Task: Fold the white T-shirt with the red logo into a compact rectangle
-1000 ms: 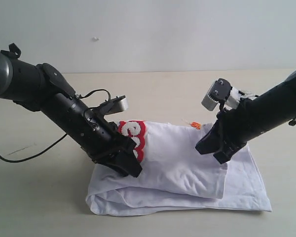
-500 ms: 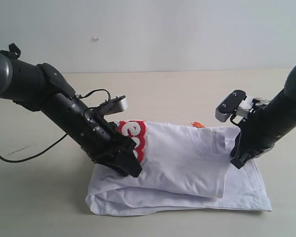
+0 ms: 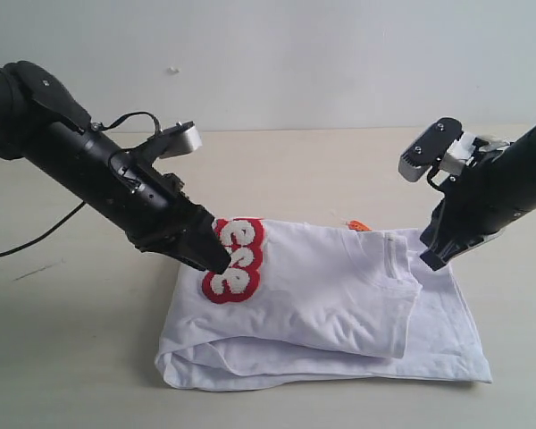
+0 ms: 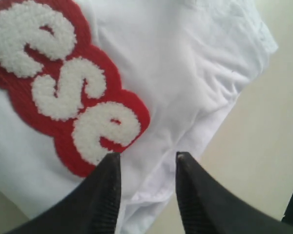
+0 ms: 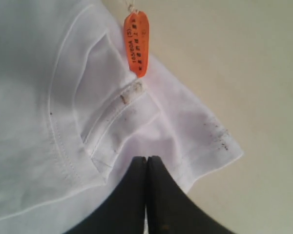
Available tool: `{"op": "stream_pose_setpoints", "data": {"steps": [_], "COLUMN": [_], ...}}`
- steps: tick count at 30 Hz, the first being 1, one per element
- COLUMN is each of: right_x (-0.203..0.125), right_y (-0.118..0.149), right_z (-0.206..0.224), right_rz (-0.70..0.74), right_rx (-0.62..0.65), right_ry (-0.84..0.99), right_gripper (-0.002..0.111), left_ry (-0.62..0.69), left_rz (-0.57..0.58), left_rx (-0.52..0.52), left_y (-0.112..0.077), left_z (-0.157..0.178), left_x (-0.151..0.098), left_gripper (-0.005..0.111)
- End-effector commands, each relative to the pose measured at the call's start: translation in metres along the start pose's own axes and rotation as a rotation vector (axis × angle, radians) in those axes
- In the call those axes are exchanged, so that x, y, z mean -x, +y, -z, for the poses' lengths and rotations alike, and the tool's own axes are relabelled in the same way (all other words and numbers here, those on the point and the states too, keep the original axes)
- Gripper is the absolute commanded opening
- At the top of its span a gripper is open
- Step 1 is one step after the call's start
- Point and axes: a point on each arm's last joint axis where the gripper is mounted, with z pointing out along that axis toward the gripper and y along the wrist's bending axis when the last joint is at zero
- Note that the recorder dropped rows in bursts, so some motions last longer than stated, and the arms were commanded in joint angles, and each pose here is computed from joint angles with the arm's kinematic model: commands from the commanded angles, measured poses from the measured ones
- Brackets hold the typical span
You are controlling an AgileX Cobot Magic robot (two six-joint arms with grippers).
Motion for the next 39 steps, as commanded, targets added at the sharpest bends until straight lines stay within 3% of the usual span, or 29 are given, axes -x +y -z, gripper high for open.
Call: {"op": "stream_pose_setpoints", "data": {"steps": [1, 6, 13, 22, 24, 27, 33, 39], "right_x": [-0.001, -0.003, -0.007, -0.004, -0.005, -0.007, -0.016, -0.022], "right_y": [-0.002, -0.002, 0.005, 0.016, 0.018, 0.023, 0.039, 0.051], "right_z": [0.002, 0.002, 0.003, 0.004, 0.004, 0.003, -0.002, -0.007], "right_rz": [-0.002, -0.018, -0.048, -0.468, -0.599, -0.682, -0.794, -0.828], "right_rx": [-0.021, -0.023, 0.051, 0.164, 0.171, 0.212, 0.309, 0.389], "right_ry": [0.031, 0.051, 0.095, 0.097, 0.121, 0.137, 0.166, 0.127], "right_gripper": [0.000, 0.000, 0.000, 0.000, 0.005, 0.019, 0.056, 0.058], "left_ry": [0.008, -0.008, 0.018, 0.026, 0.018, -0.011, -0.016, 0.038], "left_rz": [0.004, 0.040, 0.030, -0.059, -0.060, -0.040, 0.002, 0.006], "left_rx": [0.047, 0.044, 0.003, 0.064, 0.078, 0.089, 0.090, 0.067], "left_y": [0.009, 0.015, 0.008, -0.004, -0.006, -0.006, -0.003, -0.002], "left_z": [-0.004, -0.012, -0.008, 0.013, 0.019, 0.030, 0.036, 0.015], "left_x": [-0.001, 0.000, -0.002, -0.002, -0.002, -0.001, -0.003, -0.004], "left_gripper": [0.038, 0.038, 0.038, 0.039, 0.046, 0.054, 0.055, 0.055]}}
